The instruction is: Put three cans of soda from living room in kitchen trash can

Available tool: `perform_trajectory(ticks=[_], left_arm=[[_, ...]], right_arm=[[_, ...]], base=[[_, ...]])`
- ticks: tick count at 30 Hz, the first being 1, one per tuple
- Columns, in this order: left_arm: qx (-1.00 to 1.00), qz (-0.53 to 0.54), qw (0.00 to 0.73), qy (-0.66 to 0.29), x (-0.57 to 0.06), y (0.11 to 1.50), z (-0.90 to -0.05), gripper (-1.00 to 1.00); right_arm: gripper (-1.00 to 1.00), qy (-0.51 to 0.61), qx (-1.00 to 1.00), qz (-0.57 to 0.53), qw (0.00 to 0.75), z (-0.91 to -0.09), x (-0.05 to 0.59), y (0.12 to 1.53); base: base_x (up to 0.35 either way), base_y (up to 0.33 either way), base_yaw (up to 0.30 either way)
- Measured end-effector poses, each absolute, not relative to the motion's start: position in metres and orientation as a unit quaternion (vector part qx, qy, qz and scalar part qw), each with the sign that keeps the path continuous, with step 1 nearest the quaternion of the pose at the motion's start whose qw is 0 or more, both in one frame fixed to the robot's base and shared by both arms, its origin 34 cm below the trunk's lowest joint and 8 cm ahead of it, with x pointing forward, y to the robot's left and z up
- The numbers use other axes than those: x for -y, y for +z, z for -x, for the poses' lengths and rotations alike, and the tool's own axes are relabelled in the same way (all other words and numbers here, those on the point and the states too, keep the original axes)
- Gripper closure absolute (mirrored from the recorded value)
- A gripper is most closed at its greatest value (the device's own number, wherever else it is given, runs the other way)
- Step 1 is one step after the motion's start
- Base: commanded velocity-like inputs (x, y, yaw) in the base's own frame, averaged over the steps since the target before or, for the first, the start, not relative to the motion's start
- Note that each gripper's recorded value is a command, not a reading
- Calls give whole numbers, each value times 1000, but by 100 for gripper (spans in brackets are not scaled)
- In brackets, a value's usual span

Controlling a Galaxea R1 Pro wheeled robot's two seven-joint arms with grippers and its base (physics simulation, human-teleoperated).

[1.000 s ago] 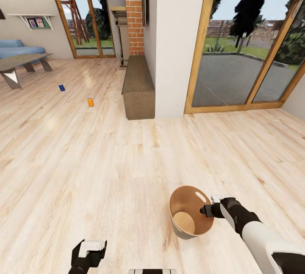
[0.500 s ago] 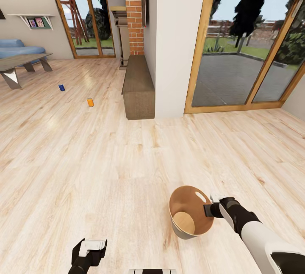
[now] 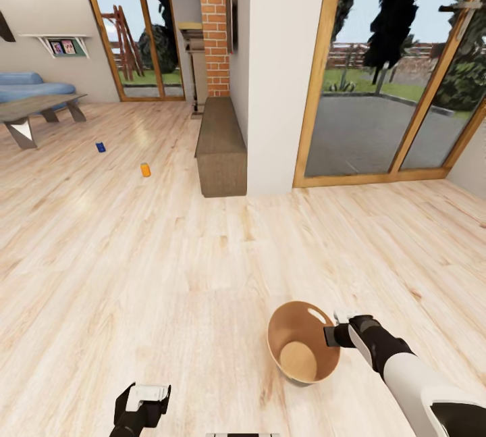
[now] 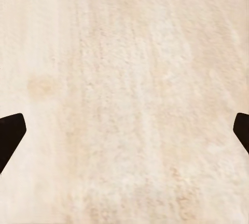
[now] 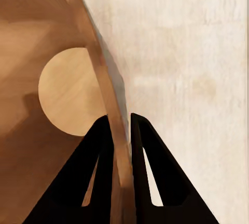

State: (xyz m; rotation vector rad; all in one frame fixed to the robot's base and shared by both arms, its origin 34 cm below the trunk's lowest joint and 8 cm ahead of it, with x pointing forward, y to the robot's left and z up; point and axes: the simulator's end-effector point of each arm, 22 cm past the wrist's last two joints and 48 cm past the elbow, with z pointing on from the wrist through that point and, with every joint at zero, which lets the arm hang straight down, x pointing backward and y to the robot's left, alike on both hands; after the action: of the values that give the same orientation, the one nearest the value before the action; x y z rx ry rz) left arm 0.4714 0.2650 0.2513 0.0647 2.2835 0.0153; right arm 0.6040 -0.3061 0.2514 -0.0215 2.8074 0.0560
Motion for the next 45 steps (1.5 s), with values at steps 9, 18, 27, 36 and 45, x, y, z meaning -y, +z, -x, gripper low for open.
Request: perform_trajectory(ticks=[9,18,27,36,45], left_arm=[[-908,-20,419,15,-273,257,-471,-100],[-900,-19,436,16,-273,272,-479,-100],[-892,-20,451,16,-273,287,-487,-100],[-884,-22,467,15,-271,303,-494,-100],[-875,-22,484,16,-271,319,-502,-100]], right_arm=[[100,16,-983,17,183,-612,304,271],[100,15,-980,18,200,-620,304,291],[100,17,-976,19,218,-627,301,311],[100,17,-972,20,235,-633,299,332],[100,17,-967,21,252,-639,298,353]], base=[[0,0,0],[0,0,0],[0,0,0],[0,0,0],[0,0,0]])
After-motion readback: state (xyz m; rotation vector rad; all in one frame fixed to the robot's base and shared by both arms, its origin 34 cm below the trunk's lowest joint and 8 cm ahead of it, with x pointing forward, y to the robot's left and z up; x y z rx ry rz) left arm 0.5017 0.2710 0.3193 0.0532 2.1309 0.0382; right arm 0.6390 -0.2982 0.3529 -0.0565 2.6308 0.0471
